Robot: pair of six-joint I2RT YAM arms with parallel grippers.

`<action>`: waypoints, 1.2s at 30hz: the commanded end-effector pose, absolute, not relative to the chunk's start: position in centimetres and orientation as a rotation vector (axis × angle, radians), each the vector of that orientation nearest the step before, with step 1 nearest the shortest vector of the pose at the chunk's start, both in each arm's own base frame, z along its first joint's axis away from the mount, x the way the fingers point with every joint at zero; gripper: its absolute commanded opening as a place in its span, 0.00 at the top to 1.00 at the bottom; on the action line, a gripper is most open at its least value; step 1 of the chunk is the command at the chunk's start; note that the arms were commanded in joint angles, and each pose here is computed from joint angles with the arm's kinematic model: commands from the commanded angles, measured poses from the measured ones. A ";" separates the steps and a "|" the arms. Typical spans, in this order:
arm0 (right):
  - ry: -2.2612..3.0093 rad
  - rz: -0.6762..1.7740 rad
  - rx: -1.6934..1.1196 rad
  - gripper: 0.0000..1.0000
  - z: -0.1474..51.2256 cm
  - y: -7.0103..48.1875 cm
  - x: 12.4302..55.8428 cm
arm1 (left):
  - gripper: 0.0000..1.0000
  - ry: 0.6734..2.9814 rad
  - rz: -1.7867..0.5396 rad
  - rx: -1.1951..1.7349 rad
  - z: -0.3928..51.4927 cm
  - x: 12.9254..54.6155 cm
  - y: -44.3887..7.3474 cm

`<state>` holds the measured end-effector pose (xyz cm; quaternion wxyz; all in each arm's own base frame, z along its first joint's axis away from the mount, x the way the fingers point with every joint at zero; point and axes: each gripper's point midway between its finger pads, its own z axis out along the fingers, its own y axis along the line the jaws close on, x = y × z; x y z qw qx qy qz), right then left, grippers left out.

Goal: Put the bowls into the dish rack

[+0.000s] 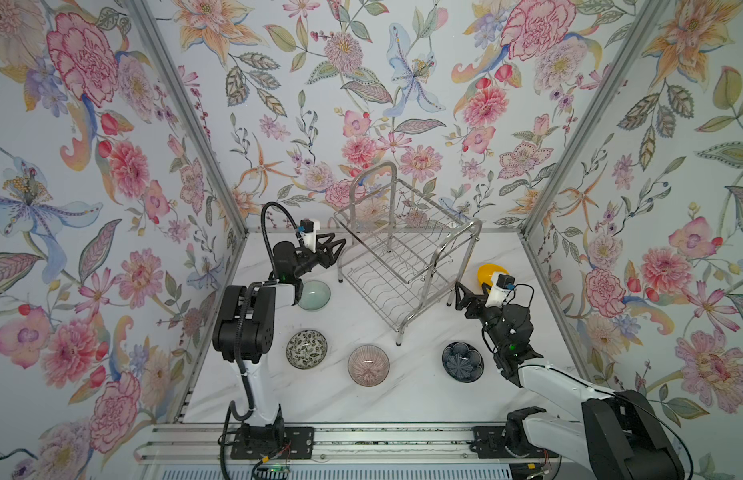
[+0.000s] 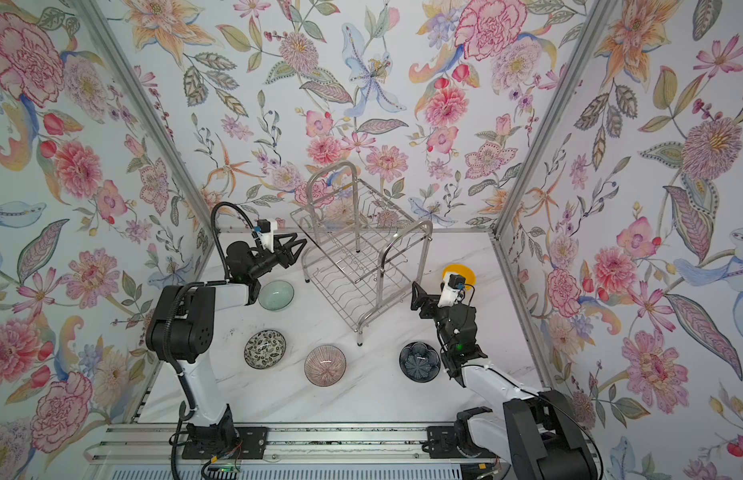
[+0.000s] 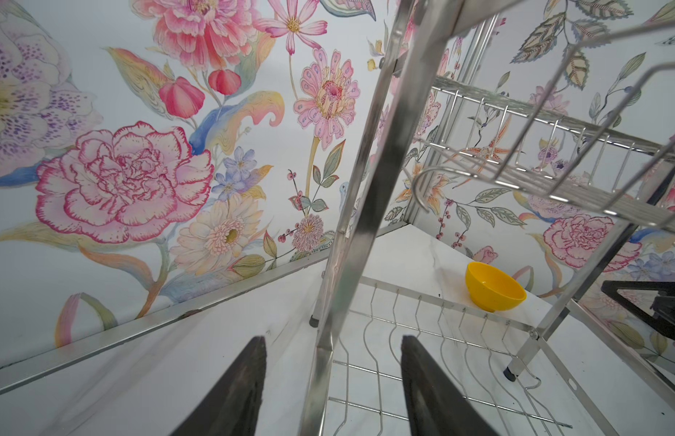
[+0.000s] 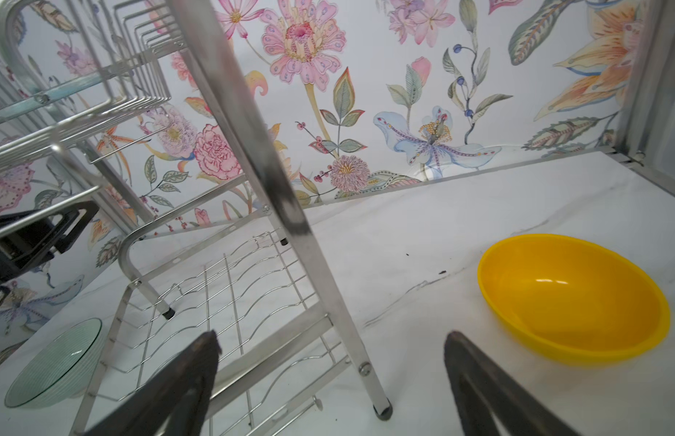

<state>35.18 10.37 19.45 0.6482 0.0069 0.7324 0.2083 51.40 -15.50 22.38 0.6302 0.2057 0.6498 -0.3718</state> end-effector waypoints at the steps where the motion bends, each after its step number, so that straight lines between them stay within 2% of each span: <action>1: 1.616 0.503 -0.110 0.08 20.7 12.3 34.2 | 0.41 1.438 -0.899 0.550 23.1 51.4 -16.3; 5: 1.614 0.466 -0.154 0.10 20.4 12.5 33.8 | 0.41 1.454 -0.908 0.579 22.7 51.8 -16.5; 10: 1.619 0.383 -0.113 0.11 20.6 10.6 35.4 | 0.41 1.450 -0.910 0.577 22.7 52.0 -16.5; 30: 1.649 0.458 -0.016 0.17 21.6 5.8 45.9 | 0.40 1.438 -0.932 0.545 23.3 51.4 -16.4; 36: 1.640 0.528 0.019 0.18 22.1 6.0 45.3 | 0.40 1.483 -0.913 0.569 22.0 51.2 -16.9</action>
